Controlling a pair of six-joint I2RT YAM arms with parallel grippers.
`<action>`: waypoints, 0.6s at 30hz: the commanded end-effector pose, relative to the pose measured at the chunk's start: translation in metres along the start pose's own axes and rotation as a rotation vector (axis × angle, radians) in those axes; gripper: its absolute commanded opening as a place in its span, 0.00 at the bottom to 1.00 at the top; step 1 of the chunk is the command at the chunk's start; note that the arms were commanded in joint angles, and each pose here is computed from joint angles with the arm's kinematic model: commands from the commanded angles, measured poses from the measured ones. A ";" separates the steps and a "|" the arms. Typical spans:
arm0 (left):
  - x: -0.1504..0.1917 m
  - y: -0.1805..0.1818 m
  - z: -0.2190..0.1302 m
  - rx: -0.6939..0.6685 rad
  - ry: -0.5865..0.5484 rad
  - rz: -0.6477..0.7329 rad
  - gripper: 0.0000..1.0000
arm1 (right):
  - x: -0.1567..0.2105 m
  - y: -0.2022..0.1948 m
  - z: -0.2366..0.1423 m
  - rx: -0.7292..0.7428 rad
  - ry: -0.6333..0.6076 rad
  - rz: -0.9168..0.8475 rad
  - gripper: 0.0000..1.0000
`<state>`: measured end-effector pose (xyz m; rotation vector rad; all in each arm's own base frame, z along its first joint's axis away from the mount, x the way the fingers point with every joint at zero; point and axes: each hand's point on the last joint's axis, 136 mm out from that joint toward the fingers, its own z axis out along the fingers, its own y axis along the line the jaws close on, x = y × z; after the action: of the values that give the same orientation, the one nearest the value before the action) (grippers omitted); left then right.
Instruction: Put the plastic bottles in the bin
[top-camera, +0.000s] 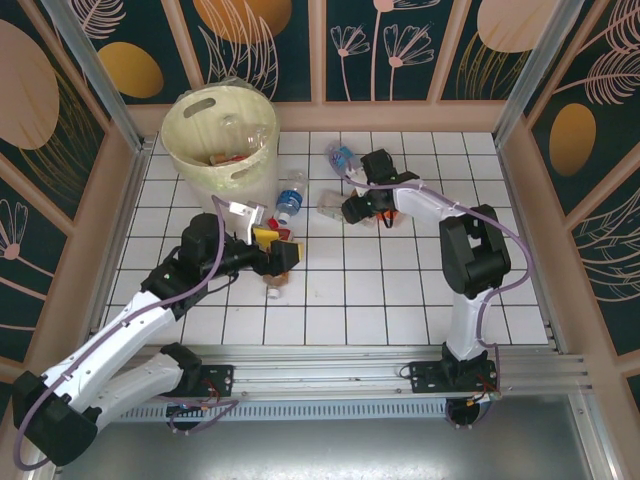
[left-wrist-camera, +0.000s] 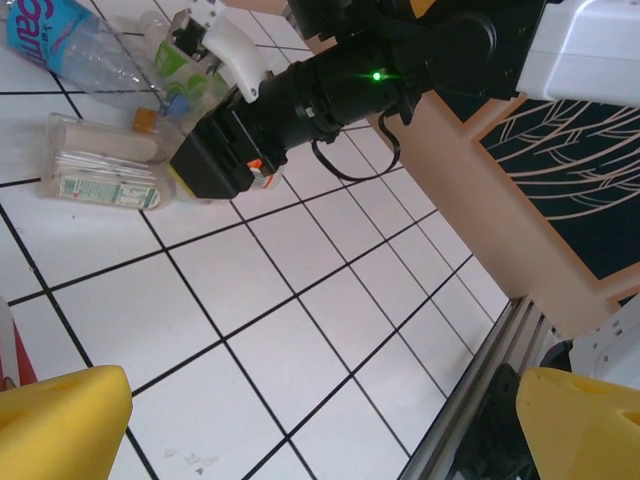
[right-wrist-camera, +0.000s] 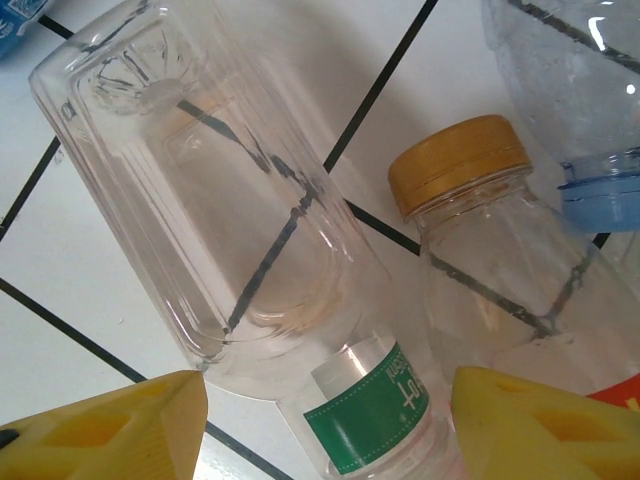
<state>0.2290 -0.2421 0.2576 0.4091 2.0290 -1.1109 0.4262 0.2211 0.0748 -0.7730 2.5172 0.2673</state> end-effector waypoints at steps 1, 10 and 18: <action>-0.014 -0.010 -0.001 0.040 -0.063 0.005 0.98 | 0.009 0.009 0.009 -0.009 0.047 -0.024 0.66; -0.005 -0.006 0.000 0.043 -0.056 -0.012 0.98 | 0.030 0.021 0.016 -0.011 0.073 -0.016 0.64; -0.002 -0.005 0.000 0.048 -0.059 -0.022 0.99 | 0.041 0.024 0.025 0.029 0.079 -0.008 0.56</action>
<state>0.2294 -0.2426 0.2507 0.3731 2.0158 -1.1426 0.3890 0.2289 0.0334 -0.8310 2.6020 0.2323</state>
